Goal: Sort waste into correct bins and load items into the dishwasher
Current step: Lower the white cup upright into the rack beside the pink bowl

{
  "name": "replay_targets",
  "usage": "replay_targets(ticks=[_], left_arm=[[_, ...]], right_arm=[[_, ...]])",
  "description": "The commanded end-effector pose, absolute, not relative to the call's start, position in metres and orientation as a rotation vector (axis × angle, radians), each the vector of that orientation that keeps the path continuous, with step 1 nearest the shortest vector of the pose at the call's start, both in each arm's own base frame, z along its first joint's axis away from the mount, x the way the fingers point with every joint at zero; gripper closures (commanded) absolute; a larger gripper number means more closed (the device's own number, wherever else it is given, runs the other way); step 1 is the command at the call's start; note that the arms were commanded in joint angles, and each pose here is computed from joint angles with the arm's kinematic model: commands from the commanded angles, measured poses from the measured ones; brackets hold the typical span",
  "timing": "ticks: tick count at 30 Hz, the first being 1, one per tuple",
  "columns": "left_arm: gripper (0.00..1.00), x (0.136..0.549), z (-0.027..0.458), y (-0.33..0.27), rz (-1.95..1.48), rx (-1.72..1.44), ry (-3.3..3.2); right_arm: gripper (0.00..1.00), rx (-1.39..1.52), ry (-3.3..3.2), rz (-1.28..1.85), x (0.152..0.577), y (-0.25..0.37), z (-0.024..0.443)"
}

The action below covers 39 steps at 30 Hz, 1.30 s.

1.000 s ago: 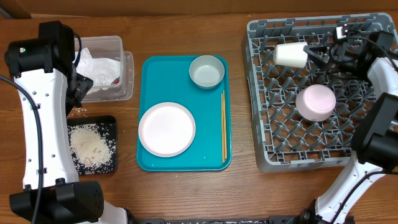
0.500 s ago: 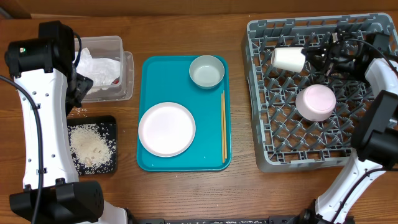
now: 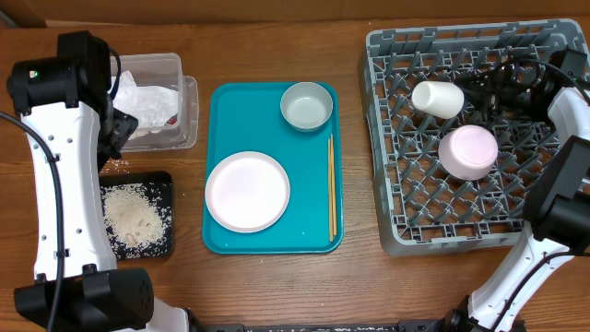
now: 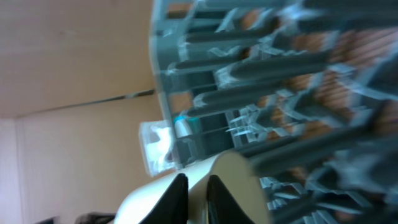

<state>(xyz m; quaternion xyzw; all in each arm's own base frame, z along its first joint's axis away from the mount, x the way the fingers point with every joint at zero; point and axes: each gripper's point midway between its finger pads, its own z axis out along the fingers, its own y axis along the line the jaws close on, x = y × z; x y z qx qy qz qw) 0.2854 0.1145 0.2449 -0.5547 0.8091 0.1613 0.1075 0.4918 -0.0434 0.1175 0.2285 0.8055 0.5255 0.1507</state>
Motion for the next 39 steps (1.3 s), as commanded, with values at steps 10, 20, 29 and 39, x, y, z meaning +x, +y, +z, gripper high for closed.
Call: replay_targets(ticks=[10, 20, 29, 39], left_arm=[[0.00, 0.285, 0.254, 0.113, 0.453, -1.638, 2.338], [0.00, 0.285, 0.254, 0.113, 0.453, -1.638, 2.339], [0.00, 0.285, 0.254, 0.113, 0.453, -1.638, 2.338], [0.00, 0.285, 0.254, 0.113, 0.453, -1.638, 2.338]], right_arm=[[0.67, 0.822, 2.445, 0.953, 0.466, -0.076, 0.162], [0.34, 0.687, 2.432, 0.825, 0.451, -0.041, 0.220], [0.54, 0.893, 2.445, 0.409, 0.465, -0.026, 0.198], [0.79, 1.031, 2.493, 0.232, 0.466, -0.028, 0.155]])
